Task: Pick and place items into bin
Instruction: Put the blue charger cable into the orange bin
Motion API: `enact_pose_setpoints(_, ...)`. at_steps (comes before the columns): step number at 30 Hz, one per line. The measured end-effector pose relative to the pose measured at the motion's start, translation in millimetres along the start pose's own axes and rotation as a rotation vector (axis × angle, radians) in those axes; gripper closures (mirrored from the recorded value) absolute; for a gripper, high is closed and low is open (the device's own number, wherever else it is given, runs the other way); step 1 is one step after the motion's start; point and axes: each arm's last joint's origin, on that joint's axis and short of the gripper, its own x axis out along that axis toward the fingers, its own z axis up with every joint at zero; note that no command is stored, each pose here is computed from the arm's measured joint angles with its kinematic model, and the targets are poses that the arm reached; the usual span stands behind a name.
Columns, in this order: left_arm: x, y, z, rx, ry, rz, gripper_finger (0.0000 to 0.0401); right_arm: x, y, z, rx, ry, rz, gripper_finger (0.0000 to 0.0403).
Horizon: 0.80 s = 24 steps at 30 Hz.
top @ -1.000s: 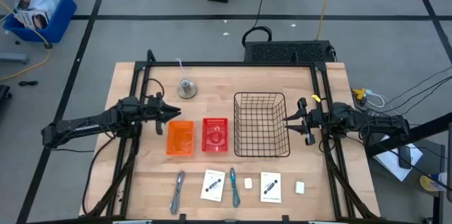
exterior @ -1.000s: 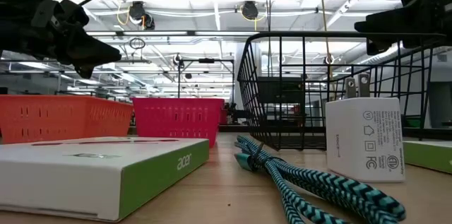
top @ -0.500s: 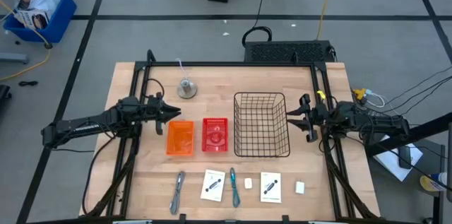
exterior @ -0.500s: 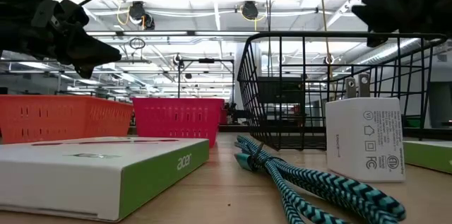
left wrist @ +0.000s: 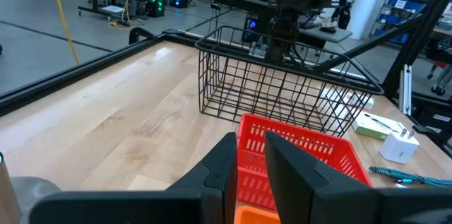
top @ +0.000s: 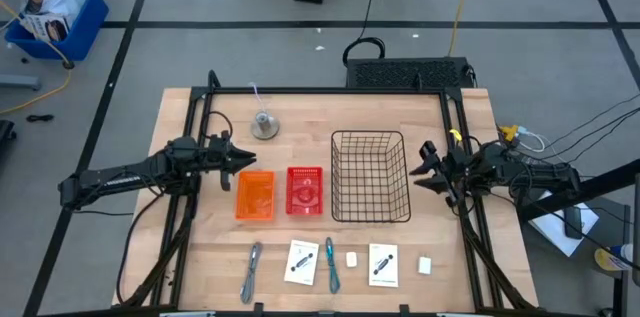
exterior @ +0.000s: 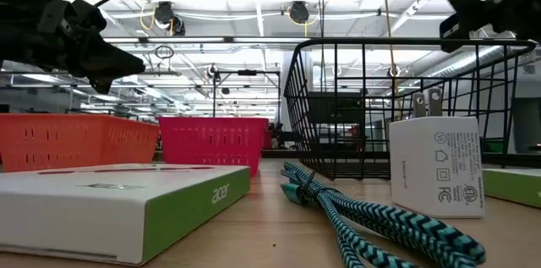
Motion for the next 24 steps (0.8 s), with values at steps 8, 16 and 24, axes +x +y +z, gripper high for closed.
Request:
enact_pose_setpoints(8,-0.2,-1.0,5.2,-0.030,-0.053,-0.010,0.0325,0.0,-1.2,0.7,0.054,-0.019,-0.045,0.0289)
enact_pose_setpoints(16,-0.7,-2.3,11.8,-0.176,-0.118,-0.034,0.0325,3.2,-2.2,-3.7,0.076,0.022,-0.065,0.0289)
enact_pose_setpoints(24,-1.1,-2.6,14.3,-0.134,-0.147,-0.027,0.0325,12.6,6.1,-7.3,0.102,0.035,-0.036,0.0289)
